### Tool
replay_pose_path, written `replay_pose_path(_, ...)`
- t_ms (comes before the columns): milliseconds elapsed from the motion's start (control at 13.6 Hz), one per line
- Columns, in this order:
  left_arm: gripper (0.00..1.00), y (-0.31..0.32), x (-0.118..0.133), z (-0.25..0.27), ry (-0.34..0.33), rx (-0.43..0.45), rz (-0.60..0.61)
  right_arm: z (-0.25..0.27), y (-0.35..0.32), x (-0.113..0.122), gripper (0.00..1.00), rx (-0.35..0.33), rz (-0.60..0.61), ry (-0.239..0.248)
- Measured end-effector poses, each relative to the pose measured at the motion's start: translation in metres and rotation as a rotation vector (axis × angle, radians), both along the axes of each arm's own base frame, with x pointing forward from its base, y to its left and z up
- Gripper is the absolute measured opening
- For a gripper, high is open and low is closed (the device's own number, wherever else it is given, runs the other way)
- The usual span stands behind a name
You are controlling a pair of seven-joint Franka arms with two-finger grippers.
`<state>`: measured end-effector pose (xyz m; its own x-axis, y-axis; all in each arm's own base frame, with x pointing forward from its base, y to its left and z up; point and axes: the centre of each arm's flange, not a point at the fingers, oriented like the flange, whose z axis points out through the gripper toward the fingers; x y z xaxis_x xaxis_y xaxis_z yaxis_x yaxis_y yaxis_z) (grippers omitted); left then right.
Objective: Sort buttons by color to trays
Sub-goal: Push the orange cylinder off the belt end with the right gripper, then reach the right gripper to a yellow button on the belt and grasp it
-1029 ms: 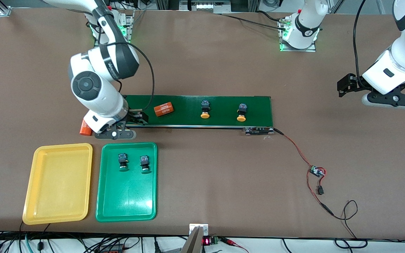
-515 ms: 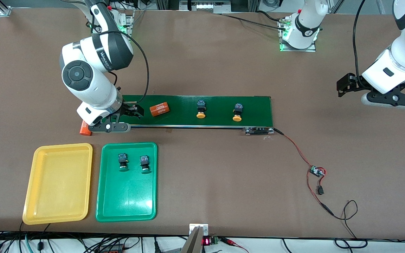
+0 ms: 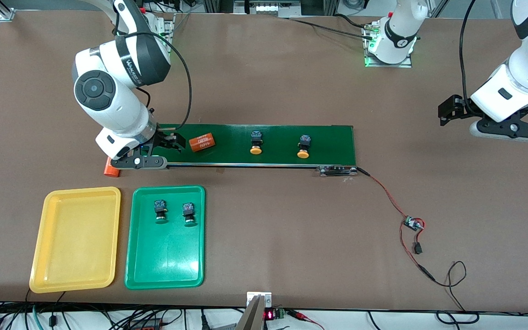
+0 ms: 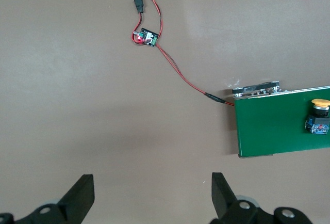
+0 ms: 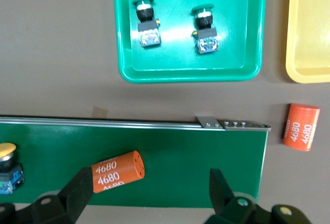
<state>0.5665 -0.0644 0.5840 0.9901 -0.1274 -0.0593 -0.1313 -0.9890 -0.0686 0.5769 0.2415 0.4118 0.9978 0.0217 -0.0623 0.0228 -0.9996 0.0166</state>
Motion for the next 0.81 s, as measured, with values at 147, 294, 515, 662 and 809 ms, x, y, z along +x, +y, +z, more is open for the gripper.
replay_pose_path(147,1.0,0.0,0.0,0.0,0.001,0.0,0.0,-0.014,0.002,-0.008,1.0,-0.01,0.007,0.029)
replay_pose_path(294,1.0,0.0,0.0,0.0,0.003,0.0,-0.001,-0.028,0.017,-0.021,1.0,-0.015,0.036,0.054)
replay_pose_path(515,1.0,-0.001,-0.001,0.0,0.004,0.001,-0.002,-0.05,0.053,-0.045,1.0,-0.01,0.023,0.031)
replay_pose_path(662,1.0,-0.002,-0.001,0.0,0.004,0.001,-0.003,-0.068,0.085,-0.067,1.0,0.006,-0.016,-0.011)
replay_pose_path(809,1.0,-0.002,-0.001,0.0,0.004,0.001,-0.003,-0.088,0.113,-0.088,1.0,0.015,-0.056,-0.032)
